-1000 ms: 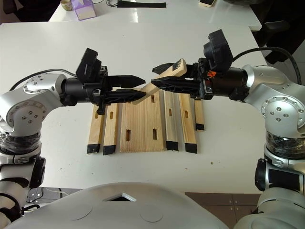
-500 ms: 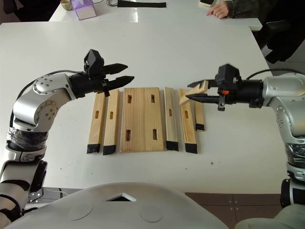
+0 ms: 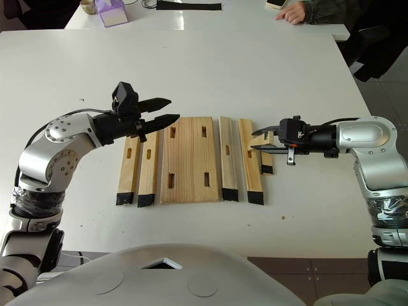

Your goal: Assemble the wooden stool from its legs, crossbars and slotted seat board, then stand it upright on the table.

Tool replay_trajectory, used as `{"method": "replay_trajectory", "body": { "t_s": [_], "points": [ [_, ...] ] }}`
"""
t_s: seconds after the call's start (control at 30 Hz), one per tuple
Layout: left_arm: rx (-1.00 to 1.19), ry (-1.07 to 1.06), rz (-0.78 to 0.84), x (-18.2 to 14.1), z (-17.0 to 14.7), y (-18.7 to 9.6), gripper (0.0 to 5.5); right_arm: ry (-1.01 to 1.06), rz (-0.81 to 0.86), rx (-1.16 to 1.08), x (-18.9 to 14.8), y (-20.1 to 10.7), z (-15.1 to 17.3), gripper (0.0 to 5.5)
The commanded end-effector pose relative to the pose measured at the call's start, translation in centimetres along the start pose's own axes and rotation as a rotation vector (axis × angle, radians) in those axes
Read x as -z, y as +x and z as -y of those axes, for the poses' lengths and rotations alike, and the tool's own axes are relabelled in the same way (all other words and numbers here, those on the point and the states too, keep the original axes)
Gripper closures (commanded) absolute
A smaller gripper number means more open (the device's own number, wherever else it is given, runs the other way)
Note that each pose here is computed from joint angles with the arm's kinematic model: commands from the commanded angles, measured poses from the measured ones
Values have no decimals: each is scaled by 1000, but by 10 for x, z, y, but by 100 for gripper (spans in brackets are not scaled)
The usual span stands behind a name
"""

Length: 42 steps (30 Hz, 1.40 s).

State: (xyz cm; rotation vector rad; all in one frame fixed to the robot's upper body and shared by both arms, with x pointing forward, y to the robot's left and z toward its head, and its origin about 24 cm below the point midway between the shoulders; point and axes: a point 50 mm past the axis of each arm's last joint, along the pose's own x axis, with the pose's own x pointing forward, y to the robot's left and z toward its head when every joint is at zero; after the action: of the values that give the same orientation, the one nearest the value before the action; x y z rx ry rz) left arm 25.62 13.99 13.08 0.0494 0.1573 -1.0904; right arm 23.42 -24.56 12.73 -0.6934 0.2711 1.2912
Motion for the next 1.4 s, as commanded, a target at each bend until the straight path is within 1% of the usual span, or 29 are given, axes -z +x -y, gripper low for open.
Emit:
{"method": "replay_trajectory", "body": {
  "t_s": [0.03, 0.27, 0.47, 0.6, 0.77, 0.87, 1.0, 1.23, 1.33, 1.4],
  "points": [
    [11, 31, -4, -4, 2, -2, 303, 14, -29, -22, 6, -2, -5, 420],
    [25, 32, -10, -4, 6, -2, 303, 56, -28, -59, 4, -3, -11, 420],
    [36, 32, -11, -4, 8, 2, 303, 119, -66, -96, 9, -4, -9, 420],
    [44, 28, -14, -3, 10, 3, 303, 243, -40, -157, 13, 7, 0, 420],
    [90, 29, -22, -4, 12, 9, 303, 347, -66, -204, 30, 24, 6, 420],
    [112, 29, -33, -4, 13, 10, 303, 400, -88, -238, 44, 29, -3, 420],
    [120, 27, -40, -3, 13, 9, 303, 448, -111, -267, 59, 30, -24, 420],
    [124, 23, -43, -2, 15, 9, 303, 518, -93, -284, 72, 41, -54, 420],
    [127, 25, -43, -2, 15, 10, 303, 522, -94, -281, 74, 41, -57, 420],
    [126, 26, -44, -2, 15, 10, 303, 520, -89, -262, 73, 41, -52, 420]
  ]
}}
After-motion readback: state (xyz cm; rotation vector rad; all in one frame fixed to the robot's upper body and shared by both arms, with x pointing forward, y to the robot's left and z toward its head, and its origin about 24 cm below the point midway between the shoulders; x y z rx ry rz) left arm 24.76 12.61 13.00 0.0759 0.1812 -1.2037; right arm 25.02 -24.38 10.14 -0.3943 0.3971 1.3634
